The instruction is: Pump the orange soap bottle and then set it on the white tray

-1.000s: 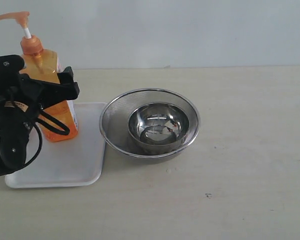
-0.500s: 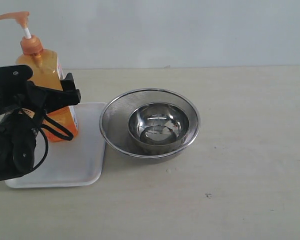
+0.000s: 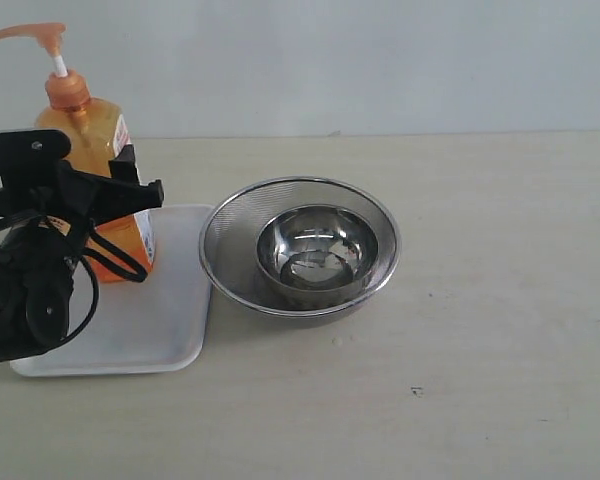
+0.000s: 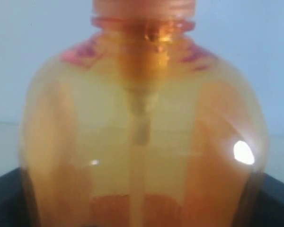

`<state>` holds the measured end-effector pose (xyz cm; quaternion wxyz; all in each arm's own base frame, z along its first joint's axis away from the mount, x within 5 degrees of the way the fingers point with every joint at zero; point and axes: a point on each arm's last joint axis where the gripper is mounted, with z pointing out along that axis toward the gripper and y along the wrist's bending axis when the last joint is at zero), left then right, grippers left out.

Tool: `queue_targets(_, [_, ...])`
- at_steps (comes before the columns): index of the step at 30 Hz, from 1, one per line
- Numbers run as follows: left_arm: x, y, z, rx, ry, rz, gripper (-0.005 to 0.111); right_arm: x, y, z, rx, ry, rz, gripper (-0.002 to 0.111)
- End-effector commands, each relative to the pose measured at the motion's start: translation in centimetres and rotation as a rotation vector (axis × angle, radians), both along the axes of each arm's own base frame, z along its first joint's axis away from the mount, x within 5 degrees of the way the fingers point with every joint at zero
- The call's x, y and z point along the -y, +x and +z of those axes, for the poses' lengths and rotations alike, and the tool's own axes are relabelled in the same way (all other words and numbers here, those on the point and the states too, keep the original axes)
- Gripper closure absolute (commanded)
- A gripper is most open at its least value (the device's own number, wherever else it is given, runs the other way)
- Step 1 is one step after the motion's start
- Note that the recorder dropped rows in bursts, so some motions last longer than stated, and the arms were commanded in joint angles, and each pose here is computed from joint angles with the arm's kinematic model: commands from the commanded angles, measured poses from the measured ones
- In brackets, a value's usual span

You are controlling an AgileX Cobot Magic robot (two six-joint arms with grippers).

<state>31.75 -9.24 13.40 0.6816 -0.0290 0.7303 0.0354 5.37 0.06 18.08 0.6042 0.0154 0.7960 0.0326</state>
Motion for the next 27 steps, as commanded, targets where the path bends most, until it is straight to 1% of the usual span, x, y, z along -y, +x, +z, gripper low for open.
queue_targets(1, [0.0,0.2,0.3,0.013,0.097,-0.011,0.101,0.0,0.0,0.1,0.015,-0.005,-0.001,0.106])
queue_targets(3, [0.1,0.2,0.3,0.015,0.116,-0.021,0.102,0.0,0.0,0.1,0.015,-0.005,-0.001,0.106])
queue_targets(5, [0.1,0.2,0.6,0.025,0.096,-0.027,0.102,0.0,0.0,0.1,0.015,-0.005,-0.001,0.106])
queue_targets(7, [0.1,0.2,1.0,0.039,0.054,-0.025,0.102,0.0,0.0,0.1,0.015,-0.005,-0.001,0.106])
queue_targets(14, [-0.3,-0.9,2.4,0.065,0.032,-0.024,0.102,0.0,0.0,0.1,0.015,-0.005,-0.001,0.106])
queue_targets(17, [-0.7,-1.8,2.9,0.07,-0.001,-0.03,0.102,0.0,0.0,0.1,0.015,-0.005,-0.001,0.106])
queue_targets(22, [-0.8,-3.2,2.7,0.054,-0.046,-0.078,0.102,0.0,0.0,0.2,0.023,-0.004,0.0,0.106])
queue_targets(25, [-0.6,-3.6,2.4,0.043,-0.072,-0.123,0.102,0.0,0.0,0.2,0.023,-0.004,0.0,0.106])
queue_targets(27, [-0.5,-3.6,2.4,0.041,-0.076,-0.128,0.102,0.0,0.0,0.2,0.023,-0.004,0.0,0.106])
